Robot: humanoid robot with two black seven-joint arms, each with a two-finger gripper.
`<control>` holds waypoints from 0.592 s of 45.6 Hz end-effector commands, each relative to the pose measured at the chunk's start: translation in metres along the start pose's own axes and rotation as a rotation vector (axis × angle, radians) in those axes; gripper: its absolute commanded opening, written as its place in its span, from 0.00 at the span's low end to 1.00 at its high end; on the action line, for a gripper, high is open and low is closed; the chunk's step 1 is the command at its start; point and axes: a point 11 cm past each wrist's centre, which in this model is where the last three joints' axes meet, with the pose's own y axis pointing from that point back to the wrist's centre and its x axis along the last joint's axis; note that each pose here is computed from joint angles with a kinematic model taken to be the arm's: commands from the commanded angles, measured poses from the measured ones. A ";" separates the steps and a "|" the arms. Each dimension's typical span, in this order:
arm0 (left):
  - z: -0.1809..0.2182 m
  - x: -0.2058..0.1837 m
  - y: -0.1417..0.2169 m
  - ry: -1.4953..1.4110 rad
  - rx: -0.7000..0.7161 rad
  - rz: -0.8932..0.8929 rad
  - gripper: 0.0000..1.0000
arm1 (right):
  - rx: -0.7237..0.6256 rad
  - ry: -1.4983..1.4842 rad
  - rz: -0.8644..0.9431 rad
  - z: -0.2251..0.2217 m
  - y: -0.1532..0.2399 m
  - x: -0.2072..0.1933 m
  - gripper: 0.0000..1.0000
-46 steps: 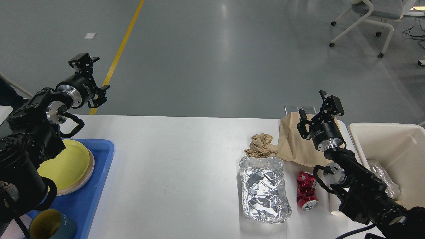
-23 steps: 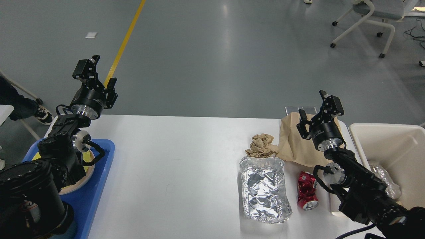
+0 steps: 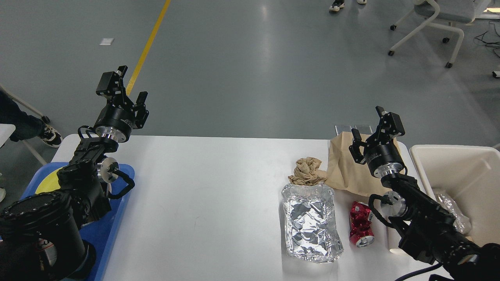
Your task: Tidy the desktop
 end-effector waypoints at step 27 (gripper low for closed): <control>-0.011 0.000 0.008 0.020 0.008 0.002 0.96 | 0.000 0.000 0.000 0.000 0.000 0.000 1.00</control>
